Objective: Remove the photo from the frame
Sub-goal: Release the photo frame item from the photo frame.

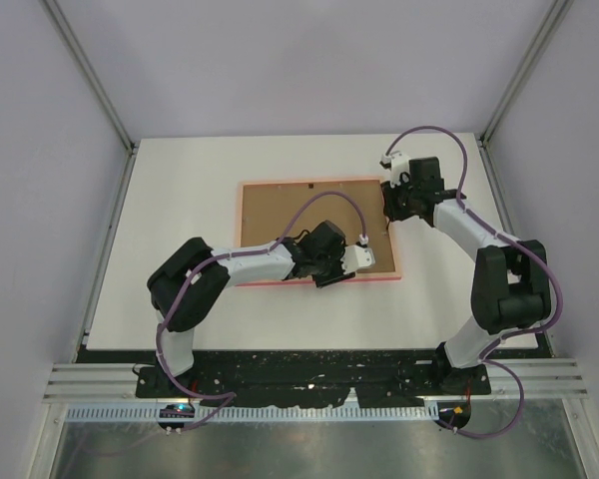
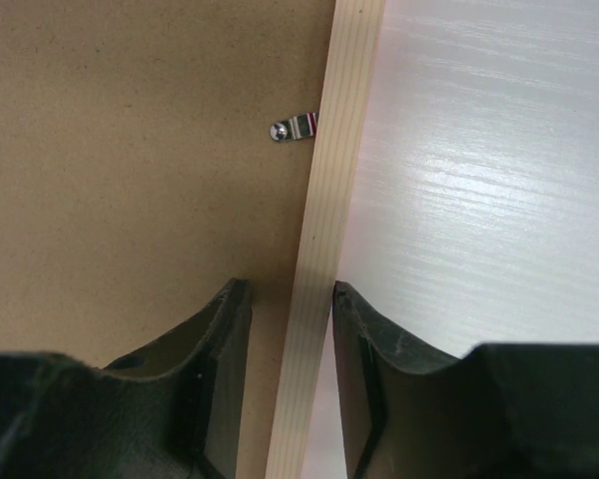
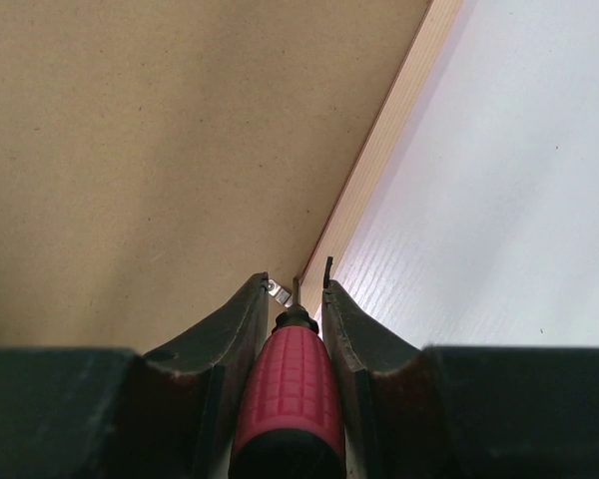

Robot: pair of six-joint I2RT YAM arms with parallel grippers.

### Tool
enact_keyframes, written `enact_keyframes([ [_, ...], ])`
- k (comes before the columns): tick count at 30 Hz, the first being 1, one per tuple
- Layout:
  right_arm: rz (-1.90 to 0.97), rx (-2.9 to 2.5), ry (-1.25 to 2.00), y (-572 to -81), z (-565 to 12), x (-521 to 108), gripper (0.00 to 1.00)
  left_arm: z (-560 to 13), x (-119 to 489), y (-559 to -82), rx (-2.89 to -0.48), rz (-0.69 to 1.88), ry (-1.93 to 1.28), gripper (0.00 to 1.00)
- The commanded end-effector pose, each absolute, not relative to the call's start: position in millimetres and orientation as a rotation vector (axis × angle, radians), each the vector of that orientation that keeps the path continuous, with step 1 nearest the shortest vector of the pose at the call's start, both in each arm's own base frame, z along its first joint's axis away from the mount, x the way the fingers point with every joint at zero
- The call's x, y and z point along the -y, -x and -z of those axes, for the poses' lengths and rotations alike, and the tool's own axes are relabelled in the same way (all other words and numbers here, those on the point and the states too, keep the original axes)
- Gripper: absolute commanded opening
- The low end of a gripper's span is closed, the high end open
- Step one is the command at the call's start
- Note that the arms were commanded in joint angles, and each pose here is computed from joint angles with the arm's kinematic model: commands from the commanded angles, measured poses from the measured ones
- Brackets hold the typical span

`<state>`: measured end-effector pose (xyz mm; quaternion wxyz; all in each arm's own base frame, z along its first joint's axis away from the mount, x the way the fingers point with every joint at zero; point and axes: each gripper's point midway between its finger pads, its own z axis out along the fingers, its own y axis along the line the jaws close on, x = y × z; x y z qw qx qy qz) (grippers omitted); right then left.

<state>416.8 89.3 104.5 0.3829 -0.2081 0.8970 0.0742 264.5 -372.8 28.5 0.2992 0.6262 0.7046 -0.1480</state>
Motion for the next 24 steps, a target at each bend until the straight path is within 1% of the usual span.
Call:
enact_keyframes([
  [1,-0.205,-2.297,0.561,-418,-111,-92,0.08,6,357,-242,-1.976,0.435,-1.729,0.39],
  [14,-0.256,-2.364,0.581,-411,-104,-96,0.08,6,357,-243,-1.978,0.428,-1.72,0.37],
  [18,-0.267,-2.386,0.576,-409,-103,-97,0.08,6,357,-244,-1.982,0.425,-1.716,0.32],
  [21,-0.275,-2.395,0.575,-408,-104,-98,0.08,6,357,-244,-1.985,0.424,-1.713,0.26],
  [24,-0.281,-2.406,0.577,-407,-105,-98,0.08,7,357,-246,-1.989,0.414,-1.707,0.16],
])
